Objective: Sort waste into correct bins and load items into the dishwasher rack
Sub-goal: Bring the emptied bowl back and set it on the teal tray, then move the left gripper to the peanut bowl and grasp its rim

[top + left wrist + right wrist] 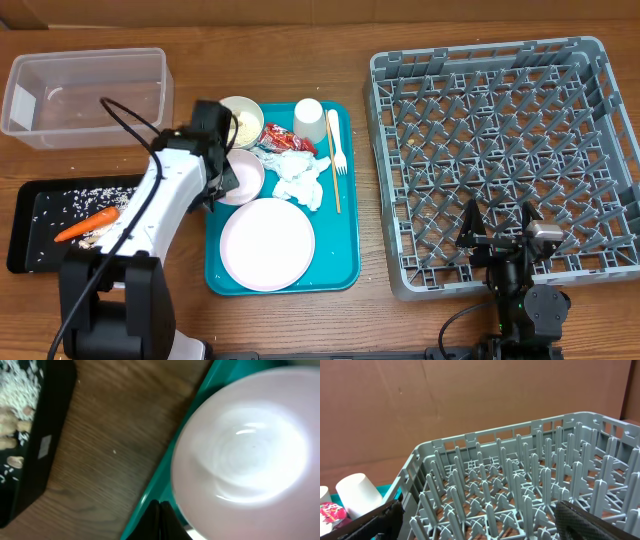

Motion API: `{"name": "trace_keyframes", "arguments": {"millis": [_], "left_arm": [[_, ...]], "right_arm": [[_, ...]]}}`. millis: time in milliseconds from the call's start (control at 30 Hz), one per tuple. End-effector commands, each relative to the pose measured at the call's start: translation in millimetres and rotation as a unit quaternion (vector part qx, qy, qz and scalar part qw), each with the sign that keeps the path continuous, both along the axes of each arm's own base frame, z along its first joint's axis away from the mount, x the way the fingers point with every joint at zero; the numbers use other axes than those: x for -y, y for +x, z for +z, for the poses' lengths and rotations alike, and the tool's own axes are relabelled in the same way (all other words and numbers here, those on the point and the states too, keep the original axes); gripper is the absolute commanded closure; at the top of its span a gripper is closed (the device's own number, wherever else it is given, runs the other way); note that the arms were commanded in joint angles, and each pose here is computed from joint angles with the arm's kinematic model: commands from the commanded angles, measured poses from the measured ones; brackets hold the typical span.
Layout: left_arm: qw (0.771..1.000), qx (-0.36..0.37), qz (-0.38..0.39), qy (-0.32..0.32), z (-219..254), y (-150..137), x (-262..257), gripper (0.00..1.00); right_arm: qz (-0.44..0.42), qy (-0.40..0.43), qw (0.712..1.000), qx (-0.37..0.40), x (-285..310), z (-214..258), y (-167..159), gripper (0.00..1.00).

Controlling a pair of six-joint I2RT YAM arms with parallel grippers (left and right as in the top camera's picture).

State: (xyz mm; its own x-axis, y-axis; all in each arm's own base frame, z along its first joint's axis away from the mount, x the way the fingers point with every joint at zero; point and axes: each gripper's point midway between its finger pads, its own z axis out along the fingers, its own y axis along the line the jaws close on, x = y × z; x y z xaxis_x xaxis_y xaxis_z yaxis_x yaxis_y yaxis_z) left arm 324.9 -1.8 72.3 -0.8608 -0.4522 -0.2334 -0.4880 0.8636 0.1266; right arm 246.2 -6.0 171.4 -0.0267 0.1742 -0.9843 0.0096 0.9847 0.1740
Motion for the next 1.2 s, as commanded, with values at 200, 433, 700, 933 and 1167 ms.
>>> {"name": "trace_keyframes", "arguments": {"millis": [200, 433, 700, 933, 1167], "left_arm": [[0.984, 0.145, -0.052, -0.084, 66.0, 67.3, 34.5, 0.65], [0.934, 0.213, -0.258, -0.128, 73.3, 111.0, 91.1, 0.43], [0.932, 0.207, -0.272, -0.122, 27.6, 139.4, 97.8, 0.39], [0.936, 0.181, -0.285, -0.097, 0.6, 141.5, 91.4, 0.36], [0.931, 0.158, -0.321, -0.069, -6.6, 135.6, 86.6, 0.40]], "right_arm": [[0.001, -0.003, 1.000, 0.003, -0.8, -1.4, 0.2, 0.00], [0.001, -0.003, 1.000, 0.003, -0.8, -1.4, 0.2, 0.00], [0.001, -0.003, 1.000, 0.003, -0.8, -1.3, 0.2, 0.00], [0.001, -0.003, 1.000, 0.003, -0.8, -1.4, 0.2, 0.00], [0.001, -0.003, 1.000, 0.003, -0.8, -1.4, 0.2, 0.00]]}}
